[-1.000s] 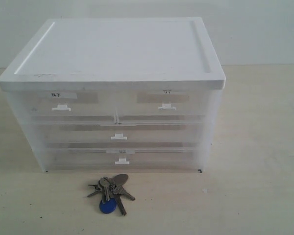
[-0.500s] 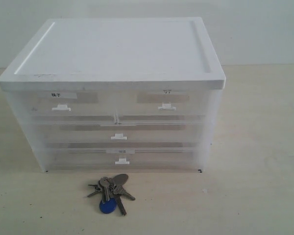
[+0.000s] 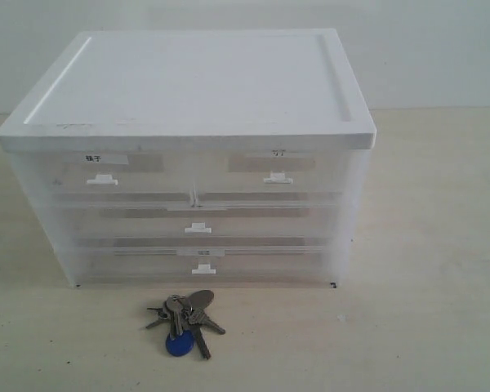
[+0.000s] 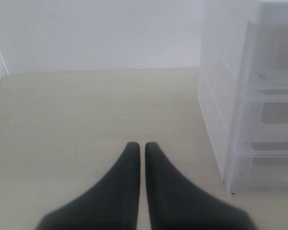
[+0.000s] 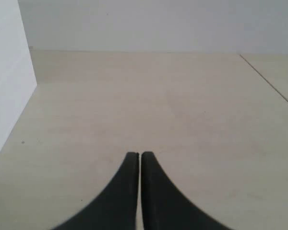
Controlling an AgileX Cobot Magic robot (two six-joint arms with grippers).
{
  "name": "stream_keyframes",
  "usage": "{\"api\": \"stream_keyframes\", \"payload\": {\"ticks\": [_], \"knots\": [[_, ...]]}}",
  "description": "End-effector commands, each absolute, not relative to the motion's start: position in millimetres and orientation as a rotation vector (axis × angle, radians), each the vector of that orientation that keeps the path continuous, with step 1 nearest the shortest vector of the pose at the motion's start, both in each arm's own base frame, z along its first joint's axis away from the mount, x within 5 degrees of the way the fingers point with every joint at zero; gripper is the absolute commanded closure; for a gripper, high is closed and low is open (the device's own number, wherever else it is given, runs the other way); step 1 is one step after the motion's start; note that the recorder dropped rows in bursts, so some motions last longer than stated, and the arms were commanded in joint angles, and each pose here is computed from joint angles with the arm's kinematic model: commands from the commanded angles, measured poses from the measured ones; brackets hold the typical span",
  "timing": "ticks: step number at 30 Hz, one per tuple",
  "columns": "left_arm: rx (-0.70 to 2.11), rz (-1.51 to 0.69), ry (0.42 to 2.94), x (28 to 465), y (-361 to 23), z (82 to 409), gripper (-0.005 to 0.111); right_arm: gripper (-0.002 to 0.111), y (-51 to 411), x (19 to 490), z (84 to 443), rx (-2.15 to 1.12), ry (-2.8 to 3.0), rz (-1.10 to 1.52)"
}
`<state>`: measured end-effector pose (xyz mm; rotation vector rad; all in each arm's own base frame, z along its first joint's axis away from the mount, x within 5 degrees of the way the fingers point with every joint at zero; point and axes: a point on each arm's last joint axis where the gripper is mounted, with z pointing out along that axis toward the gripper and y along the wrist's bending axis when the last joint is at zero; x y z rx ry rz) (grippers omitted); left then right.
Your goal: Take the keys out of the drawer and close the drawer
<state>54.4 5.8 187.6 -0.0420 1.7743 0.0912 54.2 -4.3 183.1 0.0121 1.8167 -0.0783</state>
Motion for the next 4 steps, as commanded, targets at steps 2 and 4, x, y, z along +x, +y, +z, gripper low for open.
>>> {"api": "stream_keyframes", "payload": {"ticks": [2,4], "knots": [[-0.041,0.094,1.775,54.3,5.8,186.9,0.102,0.108,-4.6,53.8,184.3,0.022,1.804,-0.078],[-0.041,0.094,1.775,54.3,5.8,186.9,0.102,0.108,-4.6,53.8,184.3,0.022,1.804,-0.078]]}}
